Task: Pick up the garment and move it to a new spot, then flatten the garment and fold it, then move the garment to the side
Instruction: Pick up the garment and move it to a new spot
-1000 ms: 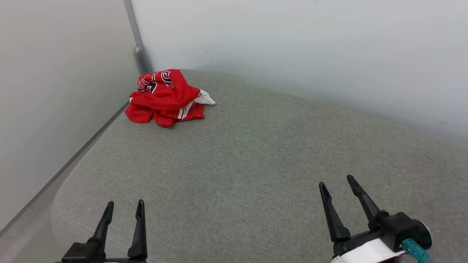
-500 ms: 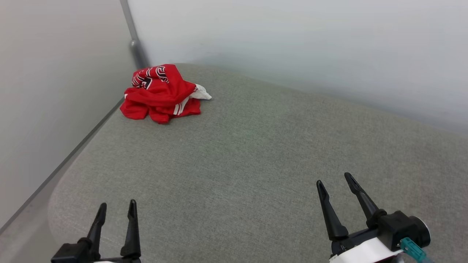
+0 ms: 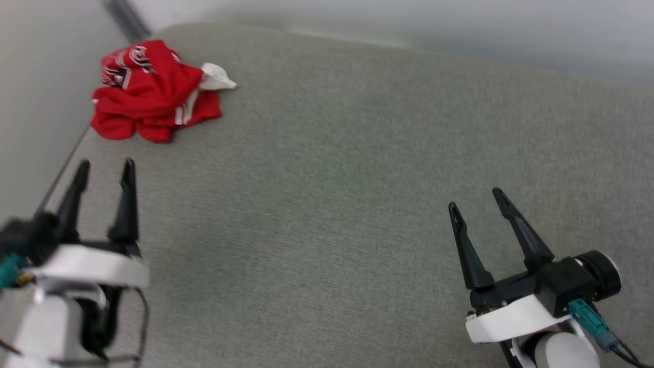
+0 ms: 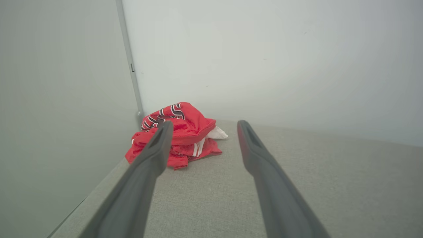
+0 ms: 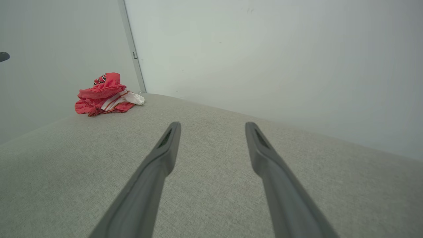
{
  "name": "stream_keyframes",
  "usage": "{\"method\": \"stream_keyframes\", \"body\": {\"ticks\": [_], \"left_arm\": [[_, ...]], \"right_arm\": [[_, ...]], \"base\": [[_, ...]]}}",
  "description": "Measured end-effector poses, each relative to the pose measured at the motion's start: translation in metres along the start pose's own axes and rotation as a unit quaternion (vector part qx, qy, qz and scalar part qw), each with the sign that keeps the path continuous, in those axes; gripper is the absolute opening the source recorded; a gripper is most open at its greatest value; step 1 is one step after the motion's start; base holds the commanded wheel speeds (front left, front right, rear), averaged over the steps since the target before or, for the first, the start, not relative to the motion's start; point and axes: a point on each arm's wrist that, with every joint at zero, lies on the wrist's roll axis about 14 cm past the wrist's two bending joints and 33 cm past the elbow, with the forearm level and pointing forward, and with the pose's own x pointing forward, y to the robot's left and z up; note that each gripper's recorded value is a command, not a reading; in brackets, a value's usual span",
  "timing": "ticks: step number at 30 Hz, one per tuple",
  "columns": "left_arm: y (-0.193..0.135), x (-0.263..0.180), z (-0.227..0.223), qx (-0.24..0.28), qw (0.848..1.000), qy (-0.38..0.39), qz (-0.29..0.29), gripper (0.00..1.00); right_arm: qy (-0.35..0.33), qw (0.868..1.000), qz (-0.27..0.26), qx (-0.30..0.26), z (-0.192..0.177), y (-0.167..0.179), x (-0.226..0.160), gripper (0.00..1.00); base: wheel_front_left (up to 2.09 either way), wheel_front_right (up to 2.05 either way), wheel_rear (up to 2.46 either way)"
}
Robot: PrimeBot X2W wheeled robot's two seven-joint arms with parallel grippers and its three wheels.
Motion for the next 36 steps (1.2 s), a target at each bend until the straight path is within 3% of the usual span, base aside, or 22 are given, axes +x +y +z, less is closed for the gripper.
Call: {"method": "stream_keyframes", "body": {"ticks": [7,8,9,12,17,29,30,31,36], "left_arm": [[0.02,0.1,-0.025,0.072,0.985,0.145,-0.051,1.0],[0.022,0.108,-0.035,0.076,0.979,0.181,-0.053,1.0],[0.023,0.131,-0.06,0.056,0.961,0.264,-0.055,1.0],[0.023,0.153,-0.072,0.051,0.945,0.319,-0.058,1.0],[0.015,0.162,-0.116,0.021,0.904,0.422,-0.062,1.0],[0.011,0.16,-0.191,0.027,0.846,0.53,-0.054,1.0],[0.012,0.158,-0.193,0.026,0.845,0.532,-0.052,0.05],[0.011,0.158,-0.193,0.019,0.845,0.532,-0.052,0.0],[0.009,0.159,-0.184,0.007,0.858,0.511,-0.055,0.0]], "right_arm": [[0.034,0.998,-0.043,0.004,-0.036,-0.037,-0.002,1.0],[0.04,0.998,-0.05,0.005,-0.041,-0.042,-0.003,1.0],[0.055,0.996,-0.066,0.008,-0.056,-0.055,-0.009,1.0],[0.071,0.994,-0.08,0.011,-0.069,-0.066,-0.014,1.0],[0.098,0.99,-0.101,0.014,-0.091,-0.08,-0.024,1.0],[0.124,0.983,-0.132,0.015,-0.117,-0.103,-0.036,1.0],[0.124,0.983,-0.132,0.015,-0.117,-0.103,-0.036,1.0],[0.124,0.983,-0.132,0.015,-0.117,-0.103,-0.036,1.0],[0.123,0.984,-0.129,0.012,-0.114,-0.101,-0.035,1.0]], "base": [[0.0,0.0,0.0],[0.0,0.0,0.0],[0.0,0.0,0.0],[0.0,0.0,0.0],[0.0,0.0,0.0],[0.0,0.0,0.0],[0.0,0.0,0.0],[0.0,0.0,0.0],[0.0,0.0,0.0]]}}
